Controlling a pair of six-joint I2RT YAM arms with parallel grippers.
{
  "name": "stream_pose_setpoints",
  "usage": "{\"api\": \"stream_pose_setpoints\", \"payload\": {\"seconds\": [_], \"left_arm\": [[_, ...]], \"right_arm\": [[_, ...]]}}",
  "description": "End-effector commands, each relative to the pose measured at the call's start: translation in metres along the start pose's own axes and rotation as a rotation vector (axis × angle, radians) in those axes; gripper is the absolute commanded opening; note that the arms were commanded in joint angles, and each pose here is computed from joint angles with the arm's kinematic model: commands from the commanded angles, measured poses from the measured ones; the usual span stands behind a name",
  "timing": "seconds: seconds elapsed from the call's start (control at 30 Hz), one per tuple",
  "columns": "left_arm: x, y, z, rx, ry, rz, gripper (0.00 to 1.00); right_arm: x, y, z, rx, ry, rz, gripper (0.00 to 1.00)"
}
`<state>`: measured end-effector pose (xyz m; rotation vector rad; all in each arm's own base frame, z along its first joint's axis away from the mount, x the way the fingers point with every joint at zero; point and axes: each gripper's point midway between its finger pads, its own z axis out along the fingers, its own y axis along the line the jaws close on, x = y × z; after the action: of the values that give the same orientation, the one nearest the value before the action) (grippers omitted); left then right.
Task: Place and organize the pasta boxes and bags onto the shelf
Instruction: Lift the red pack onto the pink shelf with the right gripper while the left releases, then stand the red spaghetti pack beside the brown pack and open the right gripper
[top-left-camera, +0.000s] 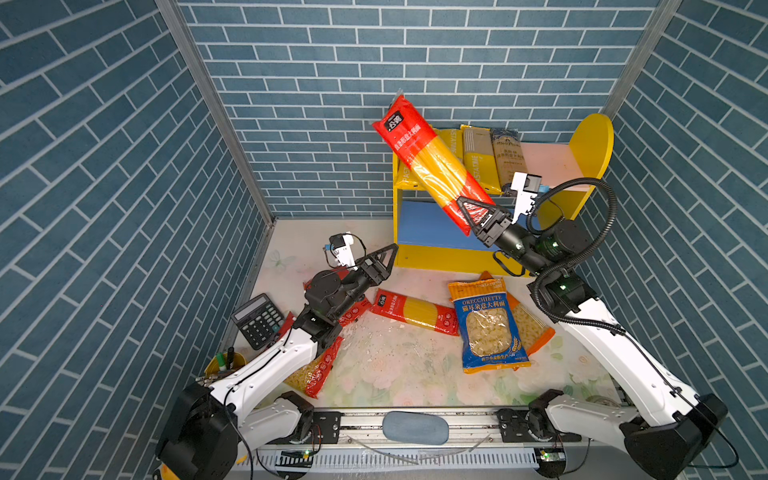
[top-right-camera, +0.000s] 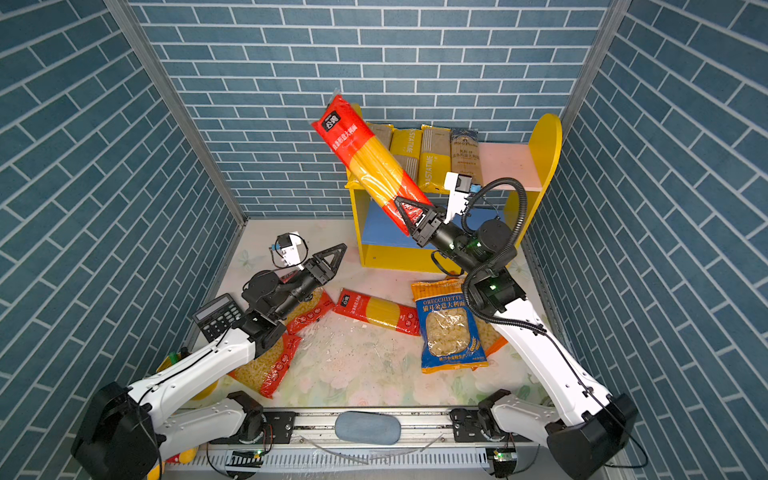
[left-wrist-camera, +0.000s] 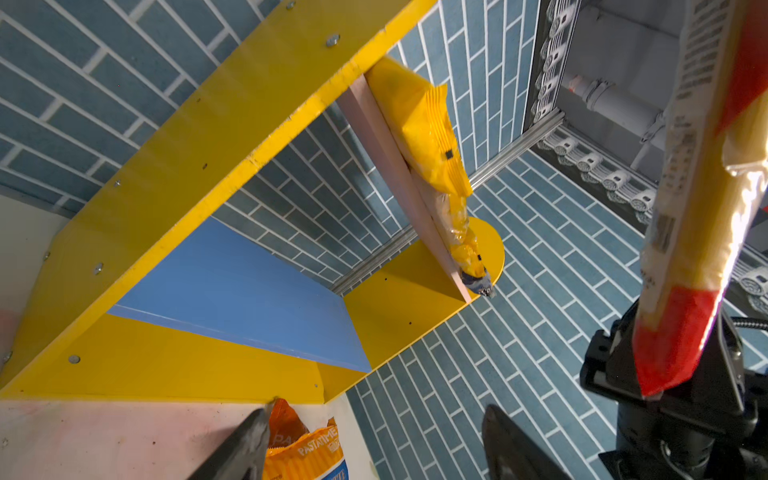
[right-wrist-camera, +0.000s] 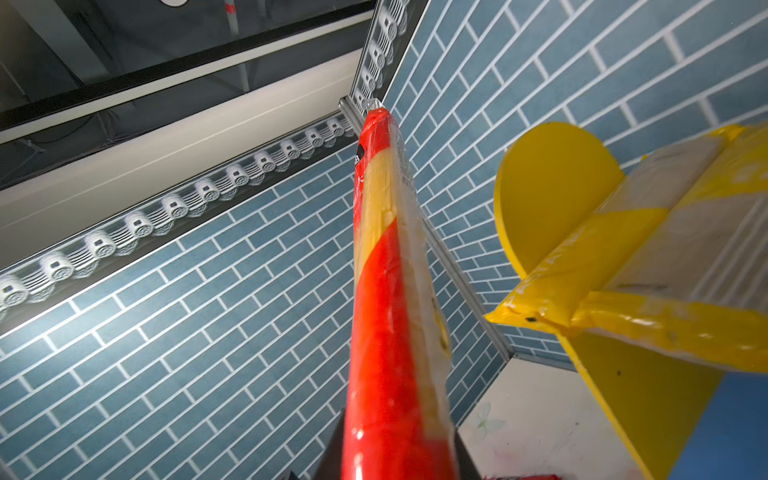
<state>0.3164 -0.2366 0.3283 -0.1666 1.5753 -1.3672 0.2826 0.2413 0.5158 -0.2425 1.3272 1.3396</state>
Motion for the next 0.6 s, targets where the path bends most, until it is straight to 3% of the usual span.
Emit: {"api": "stream_pose_setpoints", "payload": {"seconds": [0.0, 0.3, 0.57], "left_arm": [[0.015, 0.006, 0.004, -0.007, 0.029, 0.016, 0.8], [0.038, 0.015, 0.008, -0.025, 0.075, 0.003, 0.79], [0.044, 0.018, 0.007, -0.027, 0.088, -0.002, 0.79]], "right_arm": [[-0.09, 0.048, -0.031, -0.02, -0.285, -0.189, 0.0], [-0.137, 0.001, -0.065, 0.263, -0.381, -0.212, 0.0], [-0.17, -0.044, -0.082, 0.422, -0.429, -0.16, 0.0]]}}
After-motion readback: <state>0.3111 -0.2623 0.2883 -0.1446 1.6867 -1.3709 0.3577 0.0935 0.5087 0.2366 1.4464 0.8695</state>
